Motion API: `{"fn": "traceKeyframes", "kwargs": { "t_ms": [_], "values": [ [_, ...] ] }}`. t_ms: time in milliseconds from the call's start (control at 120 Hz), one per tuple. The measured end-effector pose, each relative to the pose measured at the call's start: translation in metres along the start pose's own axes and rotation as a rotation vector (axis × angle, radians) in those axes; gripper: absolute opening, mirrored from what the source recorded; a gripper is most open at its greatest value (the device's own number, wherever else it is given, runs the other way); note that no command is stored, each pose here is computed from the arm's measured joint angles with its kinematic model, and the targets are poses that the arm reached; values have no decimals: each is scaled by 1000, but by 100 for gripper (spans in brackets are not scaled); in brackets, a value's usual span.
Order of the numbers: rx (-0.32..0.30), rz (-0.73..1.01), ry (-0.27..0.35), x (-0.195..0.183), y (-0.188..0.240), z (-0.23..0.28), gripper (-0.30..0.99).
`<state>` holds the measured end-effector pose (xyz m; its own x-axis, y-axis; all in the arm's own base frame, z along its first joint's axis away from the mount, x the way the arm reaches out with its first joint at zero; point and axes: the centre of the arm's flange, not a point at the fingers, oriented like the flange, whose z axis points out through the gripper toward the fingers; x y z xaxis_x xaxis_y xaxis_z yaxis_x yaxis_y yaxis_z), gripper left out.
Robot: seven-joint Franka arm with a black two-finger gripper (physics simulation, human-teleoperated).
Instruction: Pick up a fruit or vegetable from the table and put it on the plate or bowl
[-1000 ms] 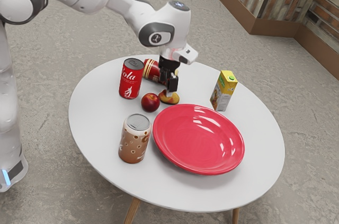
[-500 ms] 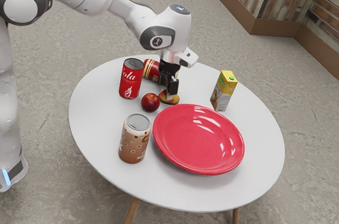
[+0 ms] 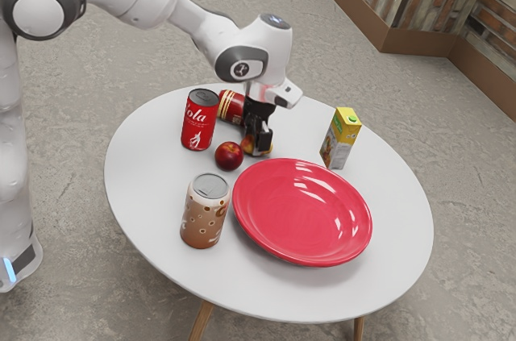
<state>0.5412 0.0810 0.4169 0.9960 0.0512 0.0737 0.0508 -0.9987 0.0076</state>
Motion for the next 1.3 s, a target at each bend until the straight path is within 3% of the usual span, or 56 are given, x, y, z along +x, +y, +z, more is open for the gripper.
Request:
{"fn": "traceKeyframes", "kwargs": {
  "t_ms": [142,375,658,875,1058,1167,1300],
  "values": [
    [3,-10,17,-1,-3,-9,35],
    [7,4,100,-19,10,-64,35],
    [14,214,138,-25,128,-100,34],
    [9,328,161,-21,194,-123,34],
    [6,362,157,-18,213,-131,34],
    [11,377,148,-20,218,-130,53],
    [19,391,144,-22,220,-130,63]
  ]
}}
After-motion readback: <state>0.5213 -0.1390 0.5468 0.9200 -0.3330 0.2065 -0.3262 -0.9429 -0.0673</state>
